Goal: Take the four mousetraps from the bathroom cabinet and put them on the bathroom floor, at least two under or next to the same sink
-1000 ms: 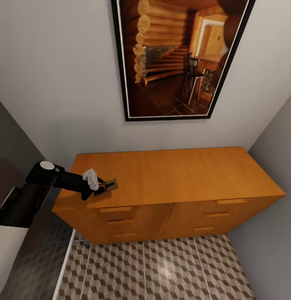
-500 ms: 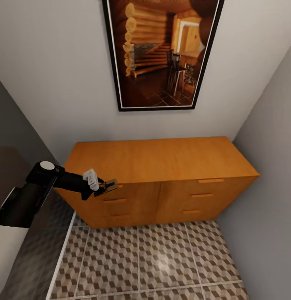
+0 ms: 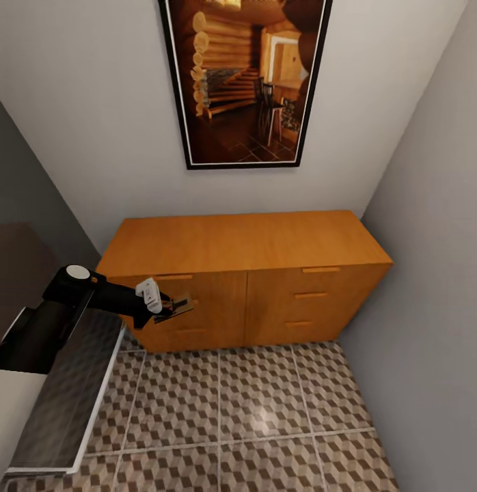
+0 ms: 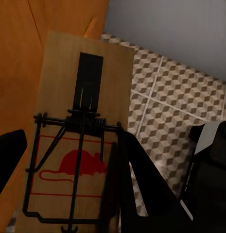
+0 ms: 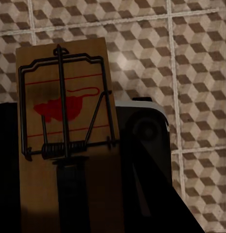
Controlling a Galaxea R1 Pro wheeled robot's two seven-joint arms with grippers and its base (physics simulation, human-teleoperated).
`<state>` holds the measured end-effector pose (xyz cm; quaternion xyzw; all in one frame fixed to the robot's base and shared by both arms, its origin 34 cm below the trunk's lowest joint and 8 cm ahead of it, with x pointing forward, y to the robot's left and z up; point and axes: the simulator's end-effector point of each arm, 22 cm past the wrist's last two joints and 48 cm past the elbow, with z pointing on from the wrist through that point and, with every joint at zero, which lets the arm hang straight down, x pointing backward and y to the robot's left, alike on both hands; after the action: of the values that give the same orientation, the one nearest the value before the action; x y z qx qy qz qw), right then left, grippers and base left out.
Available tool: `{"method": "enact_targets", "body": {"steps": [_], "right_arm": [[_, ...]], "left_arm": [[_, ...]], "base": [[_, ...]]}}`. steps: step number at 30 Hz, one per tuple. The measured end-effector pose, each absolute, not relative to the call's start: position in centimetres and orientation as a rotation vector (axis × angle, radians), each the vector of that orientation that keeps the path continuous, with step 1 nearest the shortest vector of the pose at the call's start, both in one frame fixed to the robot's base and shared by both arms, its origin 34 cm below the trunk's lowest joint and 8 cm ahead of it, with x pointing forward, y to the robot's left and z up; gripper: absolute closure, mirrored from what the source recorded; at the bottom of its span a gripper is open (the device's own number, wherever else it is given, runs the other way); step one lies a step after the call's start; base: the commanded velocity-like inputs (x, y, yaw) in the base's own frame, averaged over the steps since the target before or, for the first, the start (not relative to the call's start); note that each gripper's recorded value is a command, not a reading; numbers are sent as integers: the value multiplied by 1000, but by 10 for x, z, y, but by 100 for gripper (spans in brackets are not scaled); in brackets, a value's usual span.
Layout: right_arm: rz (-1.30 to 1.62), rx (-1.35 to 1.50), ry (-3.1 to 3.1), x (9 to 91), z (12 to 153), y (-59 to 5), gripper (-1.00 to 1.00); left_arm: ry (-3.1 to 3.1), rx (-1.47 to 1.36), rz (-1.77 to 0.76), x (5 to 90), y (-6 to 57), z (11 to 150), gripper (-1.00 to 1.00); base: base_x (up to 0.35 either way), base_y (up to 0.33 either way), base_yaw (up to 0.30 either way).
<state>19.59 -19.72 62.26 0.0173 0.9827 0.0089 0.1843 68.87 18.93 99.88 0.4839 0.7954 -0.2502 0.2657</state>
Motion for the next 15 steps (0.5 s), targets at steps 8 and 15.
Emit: {"method": "enact_targets", "body": {"steps": [8,15], "right_arm": [[24,49,2770,196,623,-198,100],[23,50,2768,196,623,-198,100]], "left_arm": [[2202,1308,-708,679,191,978,100],[2368,1306,-728,649,207,898,100]], "base": [[-255,-94,0],[-26,-11,0]]}}
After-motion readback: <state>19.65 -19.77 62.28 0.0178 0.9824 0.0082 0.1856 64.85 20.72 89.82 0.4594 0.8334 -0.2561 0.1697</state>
